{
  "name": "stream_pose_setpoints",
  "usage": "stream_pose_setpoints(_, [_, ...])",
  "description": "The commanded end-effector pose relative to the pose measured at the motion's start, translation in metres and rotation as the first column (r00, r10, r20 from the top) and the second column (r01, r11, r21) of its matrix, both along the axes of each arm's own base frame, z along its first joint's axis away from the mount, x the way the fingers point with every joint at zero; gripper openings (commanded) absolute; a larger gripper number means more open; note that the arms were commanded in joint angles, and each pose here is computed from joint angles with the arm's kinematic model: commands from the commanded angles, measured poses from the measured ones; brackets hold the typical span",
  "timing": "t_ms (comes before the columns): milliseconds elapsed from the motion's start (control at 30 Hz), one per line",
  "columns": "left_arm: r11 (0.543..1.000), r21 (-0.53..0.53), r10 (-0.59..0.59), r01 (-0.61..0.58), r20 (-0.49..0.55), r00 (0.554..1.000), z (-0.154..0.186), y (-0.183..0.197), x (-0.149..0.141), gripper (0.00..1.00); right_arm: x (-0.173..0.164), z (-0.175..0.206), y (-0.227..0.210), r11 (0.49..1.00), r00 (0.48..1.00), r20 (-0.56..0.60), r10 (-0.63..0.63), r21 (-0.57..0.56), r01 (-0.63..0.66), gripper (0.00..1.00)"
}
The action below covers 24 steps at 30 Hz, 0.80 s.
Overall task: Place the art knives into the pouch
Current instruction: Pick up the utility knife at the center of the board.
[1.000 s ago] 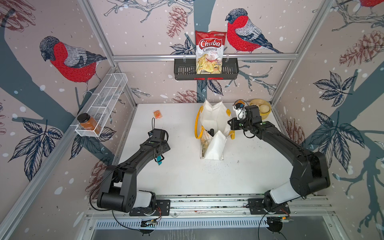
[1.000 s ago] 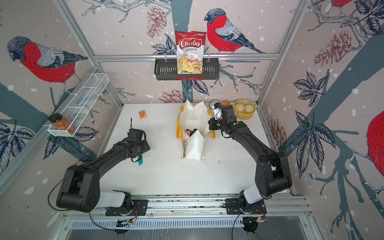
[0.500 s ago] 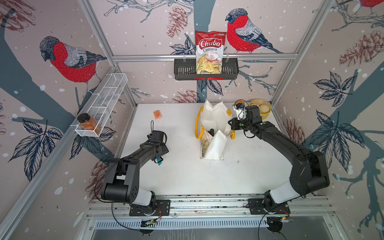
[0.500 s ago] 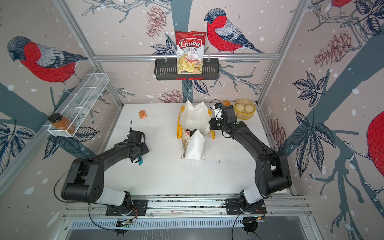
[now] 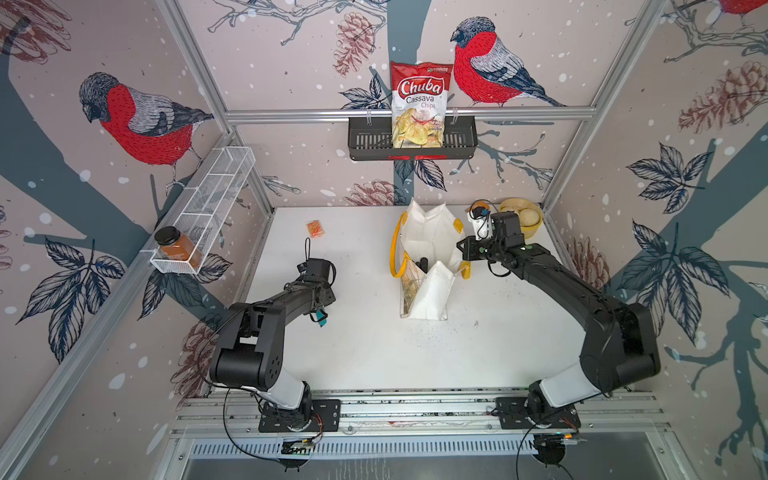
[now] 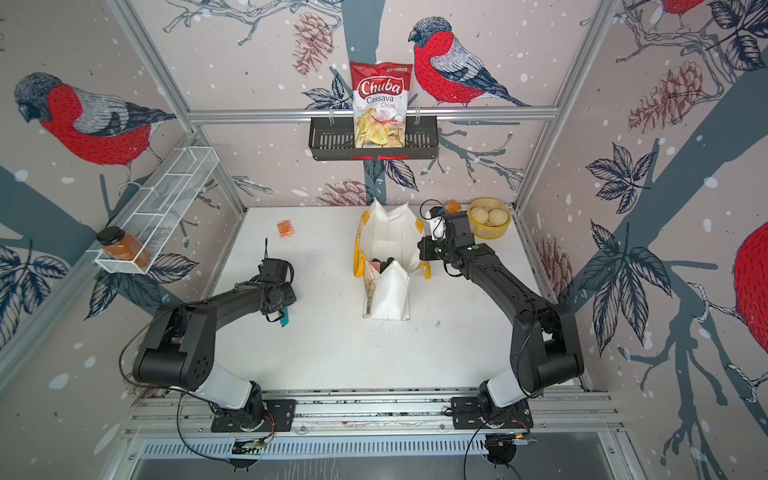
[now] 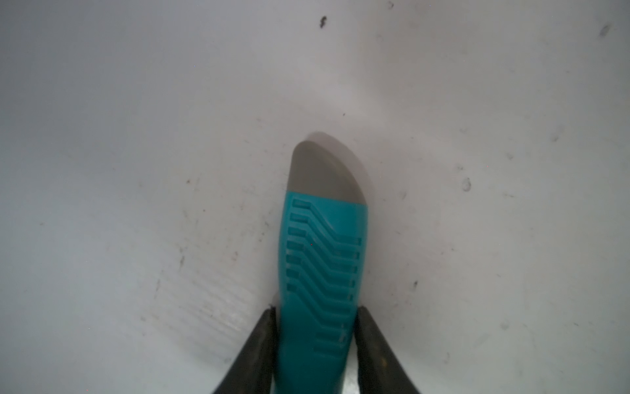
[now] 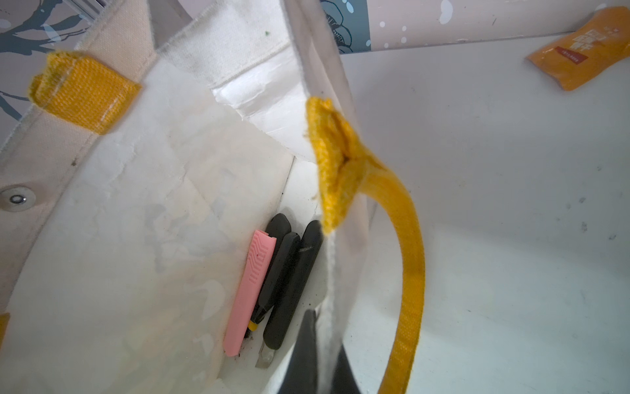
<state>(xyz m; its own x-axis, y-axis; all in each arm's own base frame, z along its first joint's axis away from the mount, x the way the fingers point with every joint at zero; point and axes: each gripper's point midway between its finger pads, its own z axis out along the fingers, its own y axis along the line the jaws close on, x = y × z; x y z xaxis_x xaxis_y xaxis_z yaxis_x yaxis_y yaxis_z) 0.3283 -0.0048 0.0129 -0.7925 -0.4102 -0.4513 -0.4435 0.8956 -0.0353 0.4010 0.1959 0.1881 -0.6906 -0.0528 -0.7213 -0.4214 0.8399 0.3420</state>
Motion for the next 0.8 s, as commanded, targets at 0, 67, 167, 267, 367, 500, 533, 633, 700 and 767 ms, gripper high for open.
stream_pose_setpoints(0, [0.997,-0.051,-0.061,0.055,-0.124,0.990,-0.018,-0.018,-0.022,0.35,0.000,0.004,0.002,1.000,1.000,0.009,0.011,0.012,-0.011,0.00])
stream_pose_setpoints(67, [0.996,-0.033,-0.082,0.078,-0.143,0.986,-0.021,-0.022,-0.023,0.31,-0.001,0.003,0.003,1.000,1.000,0.008,0.013,0.013,-0.013,0.00])
stream_pose_setpoints(167, [0.994,-0.022,-0.106,0.104,-0.154,0.982,-0.023,-0.029,-0.021,0.28,-0.001,0.003,0.003,1.000,1.000,0.007,0.013,0.013,-0.013,0.00])
stream_pose_setpoints(267, [0.992,-0.032,-0.122,0.119,-0.137,0.983,-0.018,-0.035,-0.016,0.27,0.000,0.003,0.003,1.000,1.000,0.006,0.011,0.013,-0.011,0.00])
stream_pose_setpoints(367, [0.990,-0.047,-0.139,0.134,-0.105,0.985,-0.006,-0.042,-0.009,0.28,0.001,0.003,0.003,1.000,1.000,0.007,0.009,0.013,-0.009,0.00])
stream_pose_setpoints(500, [0.986,-0.051,-0.160,0.157,-0.053,0.986,0.017,-0.051,0.004,0.28,0.001,0.002,0.006,1.000,1.000,0.003,0.014,0.011,-0.014,0.00])
stream_pose_setpoints(533, [0.985,-0.053,-0.164,0.161,-0.043,0.986,0.022,-0.053,0.007,0.28,0.001,0.003,0.006,1.000,1.000,0.003,0.014,0.010,-0.014,0.00])
stream_pose_setpoints(633, [0.983,-0.057,-0.178,0.177,-0.014,0.984,0.035,-0.059,0.012,0.27,0.000,0.003,0.007,1.000,1.000,0.005,0.014,0.009,-0.014,0.00])
stream_pose_setpoints(700, [0.980,-0.064,-0.190,0.190,0.013,0.982,0.045,-0.065,0.017,0.27,0.000,0.003,0.007,1.000,1.000,0.002,0.015,0.008,-0.015,0.00])
stream_pose_setpoints(767, [0.977,-0.067,-0.200,0.202,0.039,0.979,0.057,-0.072,0.023,0.27,0.000,0.005,0.008,1.000,1.000,0.005,0.015,0.009,-0.015,0.00])
